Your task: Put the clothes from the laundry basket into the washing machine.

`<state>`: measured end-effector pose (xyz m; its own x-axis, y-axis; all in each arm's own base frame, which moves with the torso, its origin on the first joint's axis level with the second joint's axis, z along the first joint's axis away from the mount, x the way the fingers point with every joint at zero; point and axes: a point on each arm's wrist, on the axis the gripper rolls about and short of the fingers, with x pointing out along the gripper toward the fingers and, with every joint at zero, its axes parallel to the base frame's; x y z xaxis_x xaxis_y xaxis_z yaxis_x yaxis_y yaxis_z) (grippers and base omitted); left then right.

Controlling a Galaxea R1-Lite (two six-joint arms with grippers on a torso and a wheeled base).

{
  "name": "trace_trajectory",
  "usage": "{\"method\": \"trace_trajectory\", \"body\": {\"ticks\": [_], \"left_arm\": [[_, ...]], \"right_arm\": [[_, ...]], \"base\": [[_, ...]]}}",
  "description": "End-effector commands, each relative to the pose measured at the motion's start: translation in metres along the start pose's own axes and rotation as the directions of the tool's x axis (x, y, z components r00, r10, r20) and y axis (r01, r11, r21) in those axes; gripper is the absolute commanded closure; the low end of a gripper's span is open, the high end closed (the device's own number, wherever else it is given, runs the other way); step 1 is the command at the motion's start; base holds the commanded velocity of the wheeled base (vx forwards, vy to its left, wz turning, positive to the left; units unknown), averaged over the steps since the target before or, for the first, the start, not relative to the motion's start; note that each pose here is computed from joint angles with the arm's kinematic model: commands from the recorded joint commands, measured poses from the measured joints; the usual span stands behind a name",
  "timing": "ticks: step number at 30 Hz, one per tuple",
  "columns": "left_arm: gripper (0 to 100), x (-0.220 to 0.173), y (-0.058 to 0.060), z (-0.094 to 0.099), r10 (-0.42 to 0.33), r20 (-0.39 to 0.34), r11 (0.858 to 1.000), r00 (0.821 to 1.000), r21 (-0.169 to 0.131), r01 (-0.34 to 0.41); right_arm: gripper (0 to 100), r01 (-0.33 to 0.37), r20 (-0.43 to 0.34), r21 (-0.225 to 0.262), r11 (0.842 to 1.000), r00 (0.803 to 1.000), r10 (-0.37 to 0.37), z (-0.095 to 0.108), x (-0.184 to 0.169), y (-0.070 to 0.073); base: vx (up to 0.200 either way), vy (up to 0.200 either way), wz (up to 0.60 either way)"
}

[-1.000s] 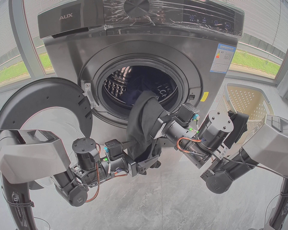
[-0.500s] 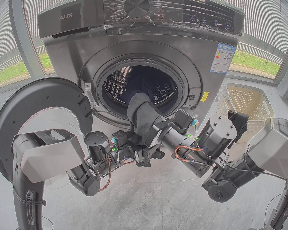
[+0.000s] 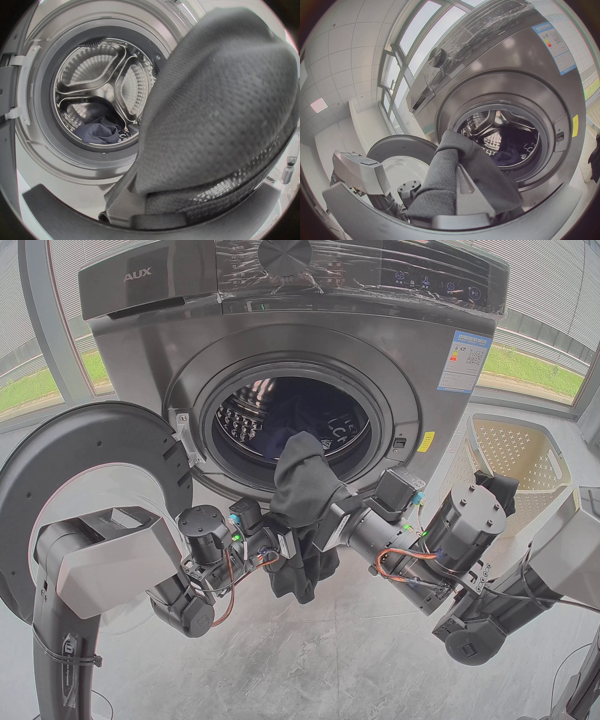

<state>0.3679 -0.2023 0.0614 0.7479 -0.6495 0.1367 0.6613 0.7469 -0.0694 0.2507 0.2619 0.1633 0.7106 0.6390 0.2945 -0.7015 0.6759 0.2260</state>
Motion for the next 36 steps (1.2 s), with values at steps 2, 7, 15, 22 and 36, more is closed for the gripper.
{"method": "trace_trajectory", "body": {"ticks": [2, 7, 15, 22, 36], "left_arm": [[100, -0.002, 0.005, 0.024, 0.025, 0.06, 1.0, 0.998, -0.01, -0.025], [100, -0.013, 0.002, 0.049, 0.027, 0.092, 0.999, 0.995, -0.027, -0.025], [100, -0.038, -0.008, 0.078, 0.021, 0.107, 0.999, 0.994, -0.026, -0.018], [100, -0.073, -0.029, 0.108, 0.002, 0.126, 1.0, 0.992, -0.023, 0.001], [100, -0.095, -0.035, 0.119, 0.053, 0.132, 0.998, 0.99, -0.03, -0.049]], "right_arm": [[100, 0.051, -0.015, 0.002, 0.999, 0.999, -0.051, 0.002, -0.006, -0.016], [100, 0.134, -0.031, -0.003, 0.991, 0.991, -0.134, 0.0, -0.01, -0.038], [100, 0.189, -0.087, -0.017, 0.982, 0.978, -0.189, -0.02, -0.011, -0.058], [100, 0.164, -0.155, -0.024, 0.986, 0.974, -0.166, -0.049, -0.01, -0.052], [0, 0.066, -0.175, -0.005, 0.998, 0.982, -0.066, -0.052, -0.019, -0.024]], "base": [[0.0, 0.0, 0.0], [0.0, 0.0, 0.0], [0.0, 0.0, 0.0], [0.0, 0.0, 0.0], [0.0, 0.0, 0.0]]}}
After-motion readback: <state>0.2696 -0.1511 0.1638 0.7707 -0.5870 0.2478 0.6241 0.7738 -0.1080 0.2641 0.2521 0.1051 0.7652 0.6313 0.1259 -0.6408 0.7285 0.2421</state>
